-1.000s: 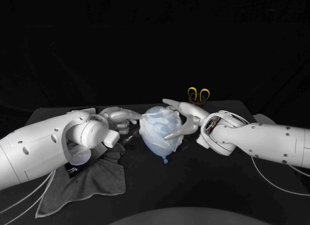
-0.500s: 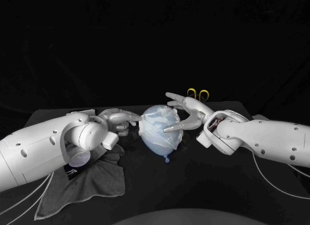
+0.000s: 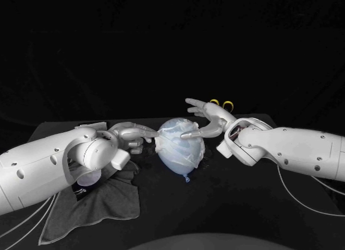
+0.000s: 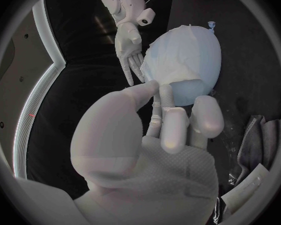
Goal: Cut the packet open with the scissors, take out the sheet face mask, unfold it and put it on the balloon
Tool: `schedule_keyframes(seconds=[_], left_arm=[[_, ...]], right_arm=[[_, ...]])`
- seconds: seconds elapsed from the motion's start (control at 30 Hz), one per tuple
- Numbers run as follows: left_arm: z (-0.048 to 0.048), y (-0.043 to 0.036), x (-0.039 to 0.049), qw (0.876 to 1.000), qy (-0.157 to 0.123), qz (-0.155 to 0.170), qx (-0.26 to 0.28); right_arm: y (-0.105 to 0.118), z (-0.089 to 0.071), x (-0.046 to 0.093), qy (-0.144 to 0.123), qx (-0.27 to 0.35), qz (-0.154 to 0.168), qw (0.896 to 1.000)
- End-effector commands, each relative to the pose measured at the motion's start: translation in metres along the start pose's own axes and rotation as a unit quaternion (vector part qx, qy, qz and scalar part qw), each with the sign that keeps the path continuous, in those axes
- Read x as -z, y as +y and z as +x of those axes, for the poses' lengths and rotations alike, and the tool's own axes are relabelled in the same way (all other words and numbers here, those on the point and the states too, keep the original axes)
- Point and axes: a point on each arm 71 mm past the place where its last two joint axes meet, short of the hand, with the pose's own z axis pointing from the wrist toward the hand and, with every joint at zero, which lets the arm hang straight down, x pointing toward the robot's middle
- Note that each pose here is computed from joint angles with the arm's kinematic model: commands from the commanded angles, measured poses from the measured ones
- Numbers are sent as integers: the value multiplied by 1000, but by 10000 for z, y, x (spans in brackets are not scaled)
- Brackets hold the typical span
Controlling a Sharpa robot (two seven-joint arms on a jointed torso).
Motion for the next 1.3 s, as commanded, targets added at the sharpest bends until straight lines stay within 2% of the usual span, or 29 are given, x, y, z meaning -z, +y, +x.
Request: schedule_keyframes(seconds=[0.03,0.37,0.73,1.3], left_arm=[[51,-40,3,1000,21,18,-9],[58,-54,3,999,20,27,-16],[27,-67,4,999,7,37,-34],[-19,-79,3,993,-17,46,-103]], right_arm=[[-4,-21,-59,-3,12,8,1000],[3,41,-170,19,23,21,999],[3,142,-180,66,44,30,996],[9,147,-169,66,51,27,996]])
